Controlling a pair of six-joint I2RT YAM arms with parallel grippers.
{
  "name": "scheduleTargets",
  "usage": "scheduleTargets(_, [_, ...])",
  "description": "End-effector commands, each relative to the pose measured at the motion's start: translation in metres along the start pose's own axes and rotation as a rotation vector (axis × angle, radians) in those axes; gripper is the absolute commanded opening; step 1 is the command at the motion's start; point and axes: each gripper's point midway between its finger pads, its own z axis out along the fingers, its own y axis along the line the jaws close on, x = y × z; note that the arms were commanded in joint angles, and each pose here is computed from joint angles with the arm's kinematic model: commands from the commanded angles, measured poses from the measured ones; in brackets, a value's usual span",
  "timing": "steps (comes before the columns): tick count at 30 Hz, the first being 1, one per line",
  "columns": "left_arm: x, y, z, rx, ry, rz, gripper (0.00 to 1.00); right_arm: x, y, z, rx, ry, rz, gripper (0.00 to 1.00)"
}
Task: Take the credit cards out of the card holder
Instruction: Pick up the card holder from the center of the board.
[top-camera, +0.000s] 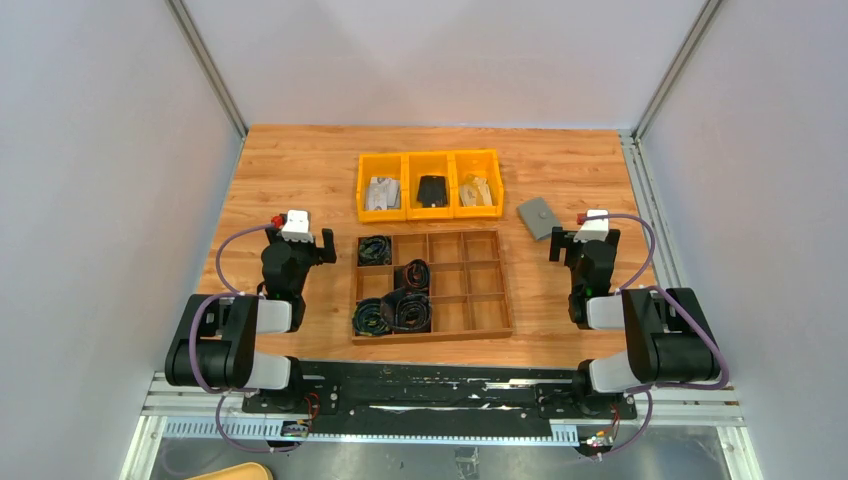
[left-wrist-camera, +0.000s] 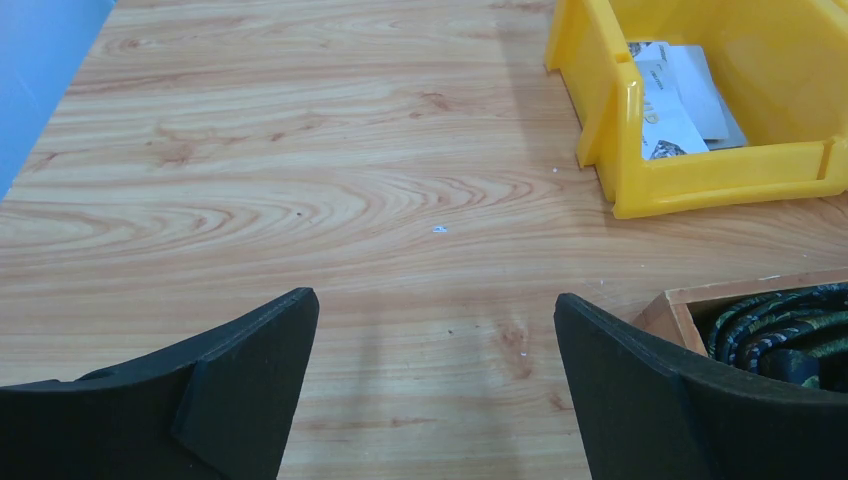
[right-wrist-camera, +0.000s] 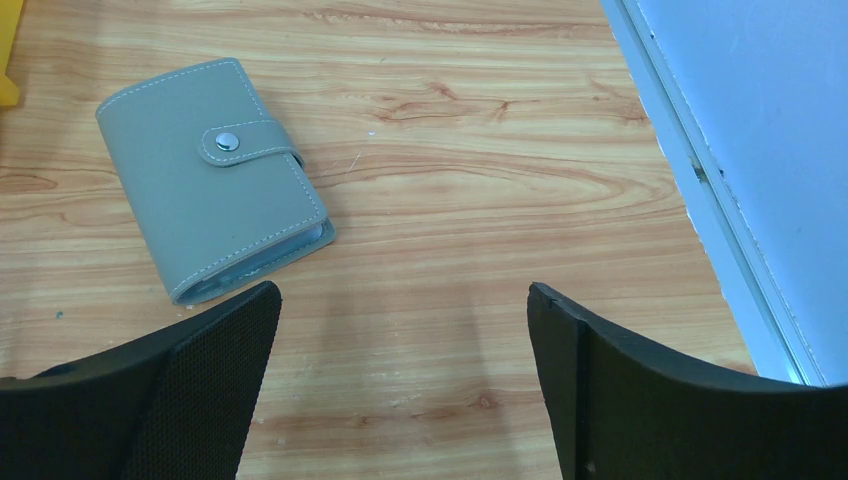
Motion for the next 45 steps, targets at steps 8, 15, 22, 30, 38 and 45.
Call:
scheduleTargets(8, [-0.011, 0.002, 0.003, -0.012, -0.037, 0.012, 1.0, 0.008, 0.005, -0.003, -0.019, 0.019, -0.02, 0.96])
scheduleTargets(15, [-0.014, 0.003, 0.002, -0.014, -0.047, 0.014, 1.0, -0.007, -0.004, -0.006, 0.062, -0.001, -0.026, 0.96])
scheduleTargets(22, [-0.035, 0.009, 0.017, -0.024, 0.128, 0.021, 1.0, -0.059, -0.015, -0.015, 0.136, 0.097, 0.123, 0.96])
scheduleTargets(30, [-0.057, 0.002, 0.012, 0.086, 0.284, 0.085, 1.0, -0.095, 0.039, 0.007, -0.173, 0.261, 0.479, 0.86])
scheduleTargets(38, [-0.09, -0.007, -0.001, 0.193, 0.383, 0.019, 1.0, -0.05, 0.063, 0.038, -0.205, 0.58, 0.316, 0.92])
scheduleTargets(45, [-0.102, -0.024, -0.018, 0.306, 0.431, -0.002, 1.0, -0.012, 0.082, 0.048, -0.232, 0.713, 0.2, 0.93])
